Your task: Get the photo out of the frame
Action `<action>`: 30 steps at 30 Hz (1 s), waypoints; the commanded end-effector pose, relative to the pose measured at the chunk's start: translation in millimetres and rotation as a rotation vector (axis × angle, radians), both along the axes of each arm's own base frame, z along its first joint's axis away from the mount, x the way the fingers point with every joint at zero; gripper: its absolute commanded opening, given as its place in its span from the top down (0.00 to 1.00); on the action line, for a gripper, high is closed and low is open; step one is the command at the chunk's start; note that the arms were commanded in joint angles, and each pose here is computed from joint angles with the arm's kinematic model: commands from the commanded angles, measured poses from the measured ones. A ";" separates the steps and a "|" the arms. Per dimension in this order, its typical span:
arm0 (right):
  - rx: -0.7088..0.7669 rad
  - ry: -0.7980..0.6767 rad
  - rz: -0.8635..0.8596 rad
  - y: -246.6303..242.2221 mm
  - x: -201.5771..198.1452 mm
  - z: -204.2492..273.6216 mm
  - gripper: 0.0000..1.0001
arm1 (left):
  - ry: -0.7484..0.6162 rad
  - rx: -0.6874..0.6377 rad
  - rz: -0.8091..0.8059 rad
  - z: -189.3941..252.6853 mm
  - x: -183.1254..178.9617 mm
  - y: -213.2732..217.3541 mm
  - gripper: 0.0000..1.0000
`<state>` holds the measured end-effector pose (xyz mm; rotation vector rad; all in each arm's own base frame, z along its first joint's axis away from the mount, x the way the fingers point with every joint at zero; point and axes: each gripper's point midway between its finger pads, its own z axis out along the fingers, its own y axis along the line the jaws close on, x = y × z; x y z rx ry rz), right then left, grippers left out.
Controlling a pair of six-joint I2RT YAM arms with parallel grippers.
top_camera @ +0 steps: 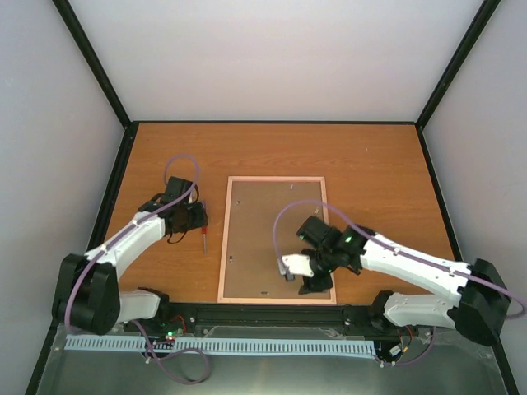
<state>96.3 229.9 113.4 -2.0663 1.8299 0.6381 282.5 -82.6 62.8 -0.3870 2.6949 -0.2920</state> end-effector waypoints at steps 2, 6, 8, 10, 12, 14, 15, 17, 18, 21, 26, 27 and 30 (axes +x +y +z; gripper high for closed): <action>-0.260 -0.126 0.074 -19.3 -12.1 -53.0 0.39 | -0.253 -0.069 -0.209 82.5 15.1 -32.3 0.58; -0.287 -0.122 0.088 -12.2 -16.8 -62.6 0.40 | -0.341 -0.040 -0.264 106.9 13.1 -35.7 0.57; -0.285 -0.115 0.107 -9.6 -21.0 -65.3 0.41 | -0.358 -0.042 -0.279 109.6 11.9 -38.0 0.57; -0.289 -0.107 0.128 -8.4 -25.4 -68.2 0.42 | -0.357 -0.040 -0.274 108.3 11.6 -37.8 0.57; -0.304 -0.105 0.143 -9.2 -28.1 -73.2 0.42 | -0.361 -0.045 -0.266 108.3 11.0 -38.0 0.57; -0.317 -0.111 0.152 -9.6 -29.0 -77.5 0.42 | -0.373 -0.052 -0.259 108.1 9.6 -38.7 0.57; -0.323 -0.117 0.158 -9.4 -29.9 -79.9 0.42 | -0.383 -0.059 -0.251 109.3 9.7 -39.1 0.57; -0.332 -0.133 0.173 -8.7 -32.3 -82.9 0.38 | -0.389 -0.075 -0.247 108.4 7.6 -41.2 0.57; -0.334 -0.143 0.180 -8.2 -33.5 -84.1 0.36 | -0.392 -0.084 -0.248 108.2 6.3 -43.2 0.57; -0.344 -0.196 0.172 -6.0 -28.8 -88.8 0.36 | -0.393 -0.105 -0.246 104.5 1.3 -47.7 0.57; -0.387 -0.331 0.090 -7.2 -0.8 -95.3 0.42 | -0.377 -0.137 -0.252 93.1 -8.4 -53.7 0.57; -0.403 -0.366 0.073 -9.5 6.7 -96.2 0.44 | -0.376 -0.136 -0.254 92.4 -9.8 -53.6 0.57; -0.427 -0.416 0.002 -18.8 30.7 -94.0 0.49 | -0.394 -0.133 -0.268 96.8 -10.1 -54.2 0.57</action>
